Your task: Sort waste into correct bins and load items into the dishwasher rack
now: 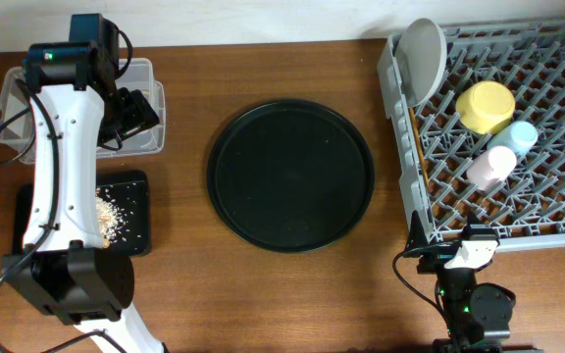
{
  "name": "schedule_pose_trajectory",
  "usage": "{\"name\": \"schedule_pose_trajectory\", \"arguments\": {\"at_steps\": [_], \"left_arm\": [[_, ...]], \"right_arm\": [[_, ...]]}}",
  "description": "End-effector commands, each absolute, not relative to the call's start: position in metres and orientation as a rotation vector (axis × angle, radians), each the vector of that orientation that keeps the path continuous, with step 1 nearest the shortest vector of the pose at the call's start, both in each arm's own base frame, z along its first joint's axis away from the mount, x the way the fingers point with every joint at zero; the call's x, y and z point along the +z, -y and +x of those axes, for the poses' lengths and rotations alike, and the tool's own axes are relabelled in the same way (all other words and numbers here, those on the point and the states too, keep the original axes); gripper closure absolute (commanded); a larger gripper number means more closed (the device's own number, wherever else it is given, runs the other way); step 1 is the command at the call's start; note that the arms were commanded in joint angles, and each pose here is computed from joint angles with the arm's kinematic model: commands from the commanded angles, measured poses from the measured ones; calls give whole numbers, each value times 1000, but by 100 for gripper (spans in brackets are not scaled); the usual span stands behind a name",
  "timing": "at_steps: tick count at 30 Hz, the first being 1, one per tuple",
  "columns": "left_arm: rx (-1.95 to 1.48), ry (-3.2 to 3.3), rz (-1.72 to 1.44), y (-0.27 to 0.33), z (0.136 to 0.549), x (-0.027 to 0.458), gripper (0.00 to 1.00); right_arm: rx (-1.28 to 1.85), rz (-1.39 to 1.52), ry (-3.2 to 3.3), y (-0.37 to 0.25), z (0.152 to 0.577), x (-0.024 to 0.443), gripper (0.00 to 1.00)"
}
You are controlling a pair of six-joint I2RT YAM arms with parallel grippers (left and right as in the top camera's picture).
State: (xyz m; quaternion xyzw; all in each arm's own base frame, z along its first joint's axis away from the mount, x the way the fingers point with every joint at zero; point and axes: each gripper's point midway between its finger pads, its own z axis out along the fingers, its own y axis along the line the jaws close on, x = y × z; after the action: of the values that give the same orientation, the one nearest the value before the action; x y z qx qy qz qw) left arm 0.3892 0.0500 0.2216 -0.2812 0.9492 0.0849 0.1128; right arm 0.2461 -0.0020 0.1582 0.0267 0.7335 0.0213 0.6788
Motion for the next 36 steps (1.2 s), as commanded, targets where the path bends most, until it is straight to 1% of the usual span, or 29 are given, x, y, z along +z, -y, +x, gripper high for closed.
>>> {"name": "schedule_pose_trajectory", "arguments": {"at_steps": [1, 7, 9, 10, 15, 19, 23, 30, 33, 36], "left_arm": [[248, -2767, -834, -51, 388, 227, 1], [227, -2700, -826, -52, 377, 255, 1], [223, -2720, -828, -50, 359, 263, 1], [246, -2762, -826, -48, 341, 267, 1], [296, -2748, -700, -36, 327, 276, 1], [279, -2719, -601, -20, 323, 275, 1], [240, -2664, -523, -12, 309, 260, 1], [96, -2544, -508, -7, 271, 193, 1], [-56, -2454, -405, 9, 269, 174, 1], [-133, -2327, -285, 19, 269, 165, 1]], "right_arm": [[40, 56, -1647, 2, 246, 156, 2], [40, 56, -1647, 2, 246, 156, 2], [40, 56, -1647, 2, 246, 156, 2], [40, 56, -1647, 2, 246, 156, 2], [40, 56, -1647, 2, 246, 156, 2], [40, 56, -1647, 2, 246, 156, 2], [40, 56, -1647, 2, 246, 156, 2], [40, 56, -1647, 2, 246, 156, 2], [40, 56, -1647, 2, 246, 156, 2], [40, 56, -1647, 2, 246, 156, 2]]}}
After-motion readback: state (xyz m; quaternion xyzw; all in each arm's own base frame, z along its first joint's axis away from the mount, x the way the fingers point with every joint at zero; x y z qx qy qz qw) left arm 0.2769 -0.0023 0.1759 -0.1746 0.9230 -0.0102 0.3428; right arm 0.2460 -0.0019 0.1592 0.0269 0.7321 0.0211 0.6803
